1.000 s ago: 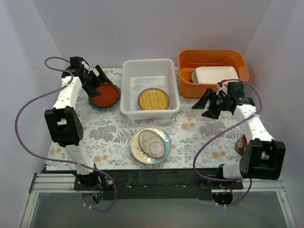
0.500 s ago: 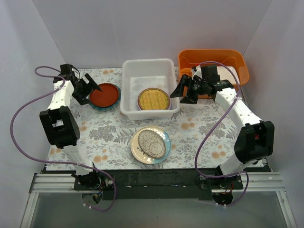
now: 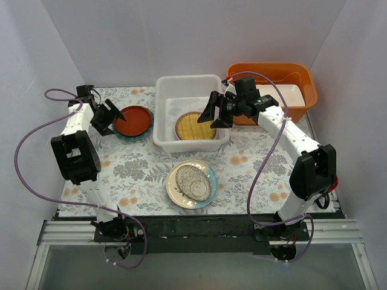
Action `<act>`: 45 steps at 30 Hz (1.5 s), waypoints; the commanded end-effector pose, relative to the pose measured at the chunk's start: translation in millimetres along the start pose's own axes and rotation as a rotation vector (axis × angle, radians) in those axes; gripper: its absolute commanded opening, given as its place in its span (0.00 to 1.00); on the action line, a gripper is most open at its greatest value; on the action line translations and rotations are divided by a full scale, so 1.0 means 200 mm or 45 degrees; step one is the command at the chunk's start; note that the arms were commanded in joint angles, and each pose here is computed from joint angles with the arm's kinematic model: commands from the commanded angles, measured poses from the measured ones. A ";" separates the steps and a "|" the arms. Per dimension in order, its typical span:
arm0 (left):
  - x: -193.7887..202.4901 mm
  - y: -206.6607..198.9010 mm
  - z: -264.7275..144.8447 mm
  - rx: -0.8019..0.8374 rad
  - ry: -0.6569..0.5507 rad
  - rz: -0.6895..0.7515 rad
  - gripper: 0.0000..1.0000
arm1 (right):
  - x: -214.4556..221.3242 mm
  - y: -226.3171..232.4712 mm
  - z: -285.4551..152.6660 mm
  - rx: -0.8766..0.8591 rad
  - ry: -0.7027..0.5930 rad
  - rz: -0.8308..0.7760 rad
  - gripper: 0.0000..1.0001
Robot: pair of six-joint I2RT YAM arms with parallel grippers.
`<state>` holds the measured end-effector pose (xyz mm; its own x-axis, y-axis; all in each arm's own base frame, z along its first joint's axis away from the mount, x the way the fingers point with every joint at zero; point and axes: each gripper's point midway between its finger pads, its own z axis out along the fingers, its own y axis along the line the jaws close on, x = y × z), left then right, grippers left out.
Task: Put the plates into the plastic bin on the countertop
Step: Pick up the plate at the center of the board.
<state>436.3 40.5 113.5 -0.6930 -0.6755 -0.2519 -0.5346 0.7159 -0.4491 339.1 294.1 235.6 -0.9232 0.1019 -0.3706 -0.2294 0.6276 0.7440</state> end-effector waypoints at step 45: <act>-0.02 0.08 0.28 0.009 0.055 -0.009 0.00 | 0.08 0.02 0.00 -0.012 0.014 -0.013 0.84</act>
<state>458.8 43.3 48.2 -0.7083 -0.6819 -0.1827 -0.5568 0.6987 -0.4491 325.1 297.0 211.3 -0.9452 0.0868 -0.3148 -0.1875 0.6451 0.7407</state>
